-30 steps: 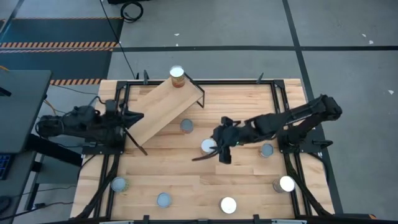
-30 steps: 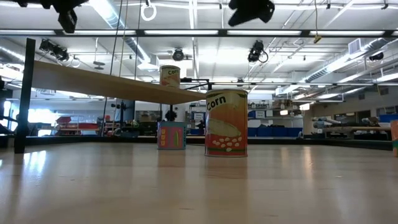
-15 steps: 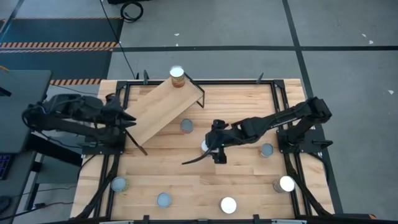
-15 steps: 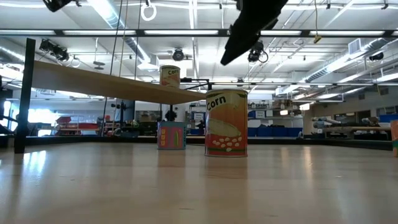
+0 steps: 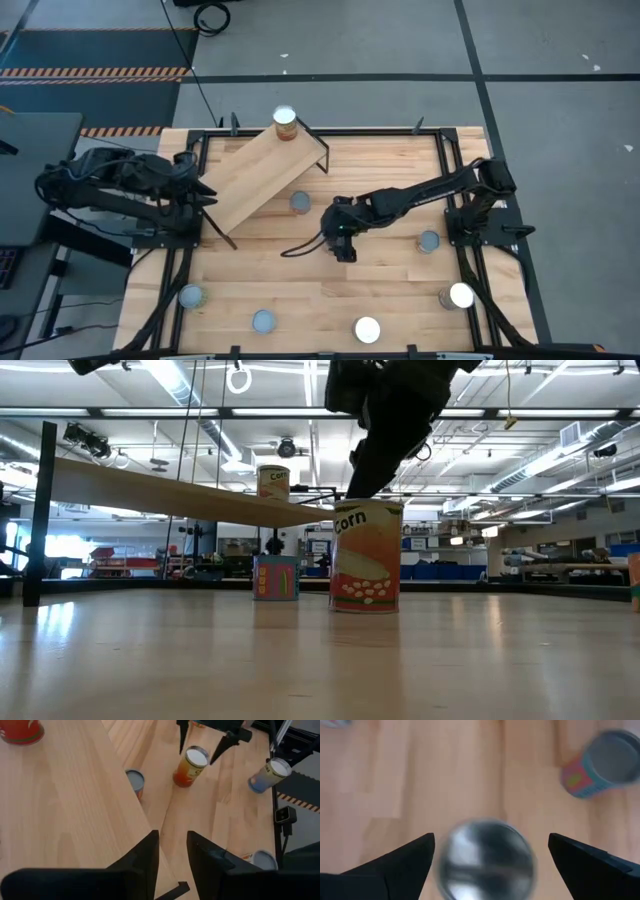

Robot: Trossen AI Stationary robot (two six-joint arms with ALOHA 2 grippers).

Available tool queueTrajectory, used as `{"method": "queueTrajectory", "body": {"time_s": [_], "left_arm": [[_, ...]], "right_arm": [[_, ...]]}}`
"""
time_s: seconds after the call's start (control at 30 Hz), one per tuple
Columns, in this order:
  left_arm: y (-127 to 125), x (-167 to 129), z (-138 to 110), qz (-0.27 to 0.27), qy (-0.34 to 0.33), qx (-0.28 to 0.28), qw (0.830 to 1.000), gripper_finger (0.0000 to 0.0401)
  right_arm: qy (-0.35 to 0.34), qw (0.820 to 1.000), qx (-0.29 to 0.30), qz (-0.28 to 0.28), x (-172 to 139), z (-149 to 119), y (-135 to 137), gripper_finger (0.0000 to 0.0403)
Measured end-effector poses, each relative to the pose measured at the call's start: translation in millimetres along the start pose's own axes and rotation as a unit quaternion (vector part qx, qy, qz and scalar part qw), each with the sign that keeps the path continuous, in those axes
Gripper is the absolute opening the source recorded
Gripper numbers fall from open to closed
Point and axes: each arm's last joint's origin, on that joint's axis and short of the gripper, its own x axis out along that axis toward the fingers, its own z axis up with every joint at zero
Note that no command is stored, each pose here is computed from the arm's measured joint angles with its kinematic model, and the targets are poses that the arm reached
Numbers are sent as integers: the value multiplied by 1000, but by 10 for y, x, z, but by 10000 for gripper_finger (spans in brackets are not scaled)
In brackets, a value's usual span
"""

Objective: Pick and place cans onto a shelf
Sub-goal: Put the large canned corn on the shelf

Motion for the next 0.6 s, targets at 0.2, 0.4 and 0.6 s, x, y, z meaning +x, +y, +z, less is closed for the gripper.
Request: {"method": "queueTrajectory", "body": {"time_s": [0.2,0.4,0.6], "left_arm": [[1,0,1,1,-1,0,1000,106],[1,1,0,1,-1,0,1000,105],[1,1,0,1,-1,1,1000,105]], "right_arm": [[-14,1000,1,-8,-1,24,9,400],[0,1000,9,15,0,2,7,400],[25,1000,13,15,-2,-46,11,400]]}}
